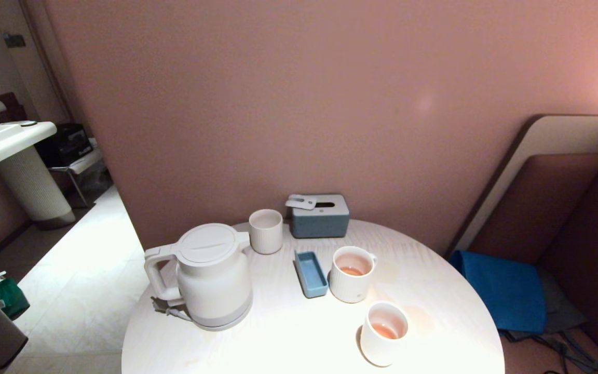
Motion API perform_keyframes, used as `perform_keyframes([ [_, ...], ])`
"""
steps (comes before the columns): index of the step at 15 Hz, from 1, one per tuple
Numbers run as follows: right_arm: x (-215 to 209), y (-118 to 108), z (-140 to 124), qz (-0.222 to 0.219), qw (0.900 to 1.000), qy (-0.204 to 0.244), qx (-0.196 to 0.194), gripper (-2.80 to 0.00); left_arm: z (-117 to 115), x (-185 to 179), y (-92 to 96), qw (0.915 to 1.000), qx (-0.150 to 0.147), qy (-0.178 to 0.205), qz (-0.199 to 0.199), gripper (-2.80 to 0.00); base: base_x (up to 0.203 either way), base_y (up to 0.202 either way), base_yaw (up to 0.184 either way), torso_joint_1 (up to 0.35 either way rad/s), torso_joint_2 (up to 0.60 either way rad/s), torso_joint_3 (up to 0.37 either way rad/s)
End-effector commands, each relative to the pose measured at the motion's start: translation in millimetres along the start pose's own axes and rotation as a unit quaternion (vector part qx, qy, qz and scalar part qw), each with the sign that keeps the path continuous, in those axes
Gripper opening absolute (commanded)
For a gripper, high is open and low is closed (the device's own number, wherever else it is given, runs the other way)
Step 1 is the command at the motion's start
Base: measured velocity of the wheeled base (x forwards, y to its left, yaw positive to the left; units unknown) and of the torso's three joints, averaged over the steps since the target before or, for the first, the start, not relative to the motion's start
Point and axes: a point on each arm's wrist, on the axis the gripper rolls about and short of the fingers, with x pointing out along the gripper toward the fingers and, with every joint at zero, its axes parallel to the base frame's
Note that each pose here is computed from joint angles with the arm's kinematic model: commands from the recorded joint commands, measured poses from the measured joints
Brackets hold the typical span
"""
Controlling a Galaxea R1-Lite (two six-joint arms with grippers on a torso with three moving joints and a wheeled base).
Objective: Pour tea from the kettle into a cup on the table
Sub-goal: Pick up the cup
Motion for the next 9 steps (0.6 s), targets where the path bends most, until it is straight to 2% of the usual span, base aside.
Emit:
perform_keyframes([
  [1, 0.1, 0.0, 0.0, 0.0, 1.0, 0.001, 0.0, -2.8, 0.1, 0.1, 0.0, 1.0, 0.0, 0.0, 0.0, -2.8, 0.0, 0.0, 0.0, 0.0, 0.0, 0.0],
  [9, 0.1, 0.1, 0.0, 0.002, 1.0, 0.001, -0.002, -2.8, 0.1, 0.1, 0.0, 1.0, 0.0, 0.0, 0.0, -2.8, 0.0, 0.0, 0.0, 0.0, 0.0, 0.0],
])
